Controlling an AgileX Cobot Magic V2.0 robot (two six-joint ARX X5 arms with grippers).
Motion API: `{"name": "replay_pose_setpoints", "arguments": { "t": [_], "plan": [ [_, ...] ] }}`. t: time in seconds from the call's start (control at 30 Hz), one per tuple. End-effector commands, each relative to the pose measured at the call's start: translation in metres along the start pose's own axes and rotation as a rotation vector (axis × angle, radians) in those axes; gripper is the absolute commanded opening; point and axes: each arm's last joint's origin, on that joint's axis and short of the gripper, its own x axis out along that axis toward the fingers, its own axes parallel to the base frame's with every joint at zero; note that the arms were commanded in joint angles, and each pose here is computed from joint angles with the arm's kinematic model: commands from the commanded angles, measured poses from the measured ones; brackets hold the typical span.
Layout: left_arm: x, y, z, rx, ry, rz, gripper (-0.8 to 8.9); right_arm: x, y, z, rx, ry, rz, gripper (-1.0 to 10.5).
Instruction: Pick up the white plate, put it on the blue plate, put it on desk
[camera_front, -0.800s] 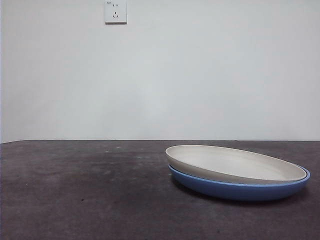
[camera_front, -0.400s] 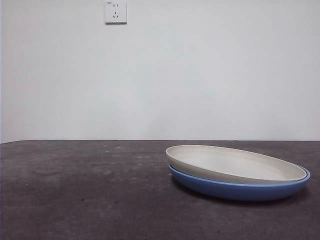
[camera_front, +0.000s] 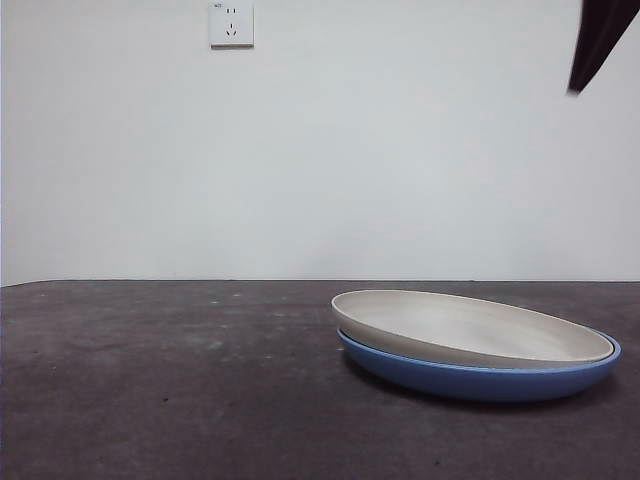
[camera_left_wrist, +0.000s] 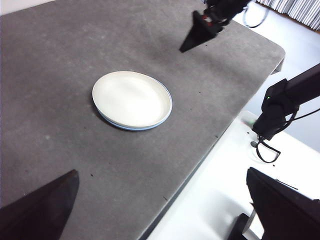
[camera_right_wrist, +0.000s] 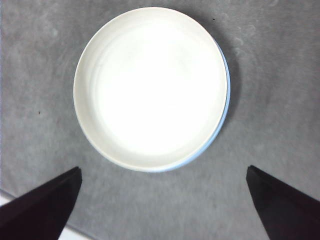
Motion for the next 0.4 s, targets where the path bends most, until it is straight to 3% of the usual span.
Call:
{"name": "replay_pose_setpoints", "arguments": {
  "t": [0.03, 0.4],
  "plan": [
    [-0.001, 0.0, 0.001, -0.023, 0.002, -0.002, 5.92, 0.018, -0.012, 0.018, 0.002, 0.02, 0.024, 5.5],
    [-0.001, 0.0, 0.001, -0.047, 0.0, -0.002, 5.92, 0.101, -0.058, 0.049, 0.07, 0.14, 0.08, 5.5]
  ]
}}
